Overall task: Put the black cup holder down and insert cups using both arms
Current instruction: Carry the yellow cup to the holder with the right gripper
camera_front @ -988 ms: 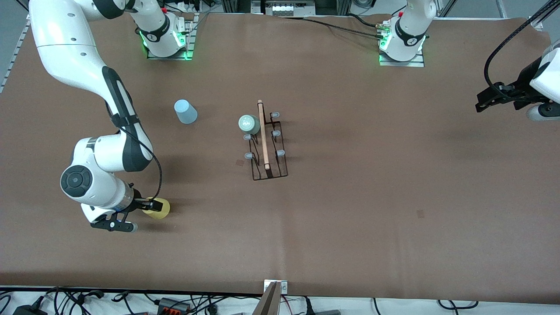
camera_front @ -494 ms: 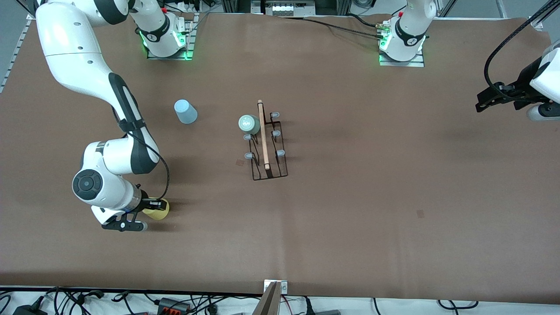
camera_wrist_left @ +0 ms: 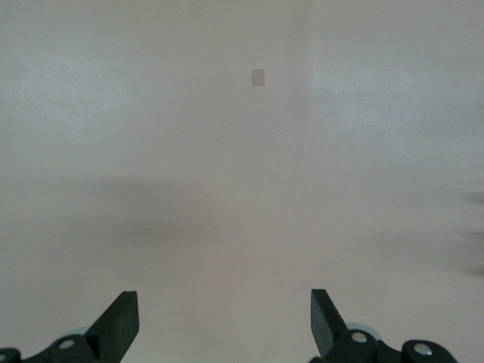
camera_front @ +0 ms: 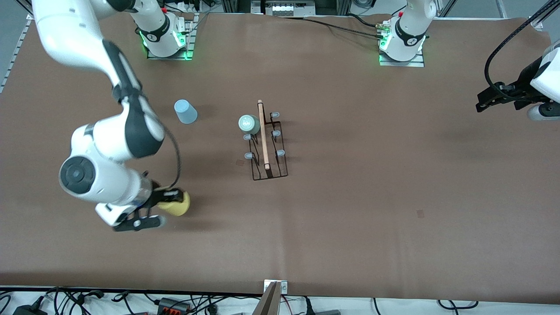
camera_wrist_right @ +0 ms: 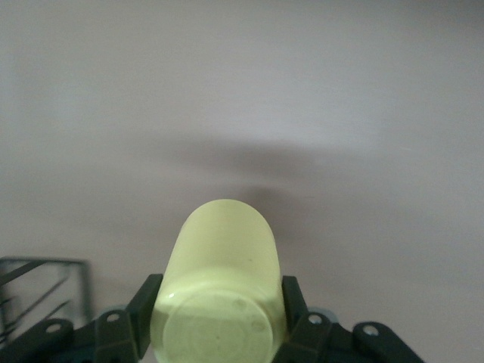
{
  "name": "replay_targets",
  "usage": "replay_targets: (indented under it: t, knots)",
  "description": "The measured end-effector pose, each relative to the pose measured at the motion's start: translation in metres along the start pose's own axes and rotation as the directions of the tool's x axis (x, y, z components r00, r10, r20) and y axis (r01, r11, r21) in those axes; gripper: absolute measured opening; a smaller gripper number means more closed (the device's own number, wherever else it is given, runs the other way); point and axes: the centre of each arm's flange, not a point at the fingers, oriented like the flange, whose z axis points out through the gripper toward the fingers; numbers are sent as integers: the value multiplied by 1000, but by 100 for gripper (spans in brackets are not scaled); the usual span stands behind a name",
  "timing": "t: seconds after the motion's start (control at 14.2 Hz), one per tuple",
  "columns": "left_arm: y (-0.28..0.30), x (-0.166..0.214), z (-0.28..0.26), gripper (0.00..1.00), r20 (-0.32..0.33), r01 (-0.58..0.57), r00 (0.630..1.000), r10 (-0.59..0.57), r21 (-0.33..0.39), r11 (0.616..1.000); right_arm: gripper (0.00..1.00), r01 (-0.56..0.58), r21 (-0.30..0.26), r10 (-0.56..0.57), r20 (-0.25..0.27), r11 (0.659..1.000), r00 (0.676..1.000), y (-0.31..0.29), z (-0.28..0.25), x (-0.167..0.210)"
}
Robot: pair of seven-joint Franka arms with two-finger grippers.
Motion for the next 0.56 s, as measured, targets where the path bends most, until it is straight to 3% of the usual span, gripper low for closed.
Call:
replay_targets:
  t: [0.28,0.56]
  knots:
    - [0,0,-1,100,-3,1,1000,-1,-1,1000,68,86,5,-86,29,996,996,-106,4,-24]
    - [-3,0,-1,100,-4,7,1000,-7,-2,1000,68,82,-5,-82,77,997,994,-147,12,-42]
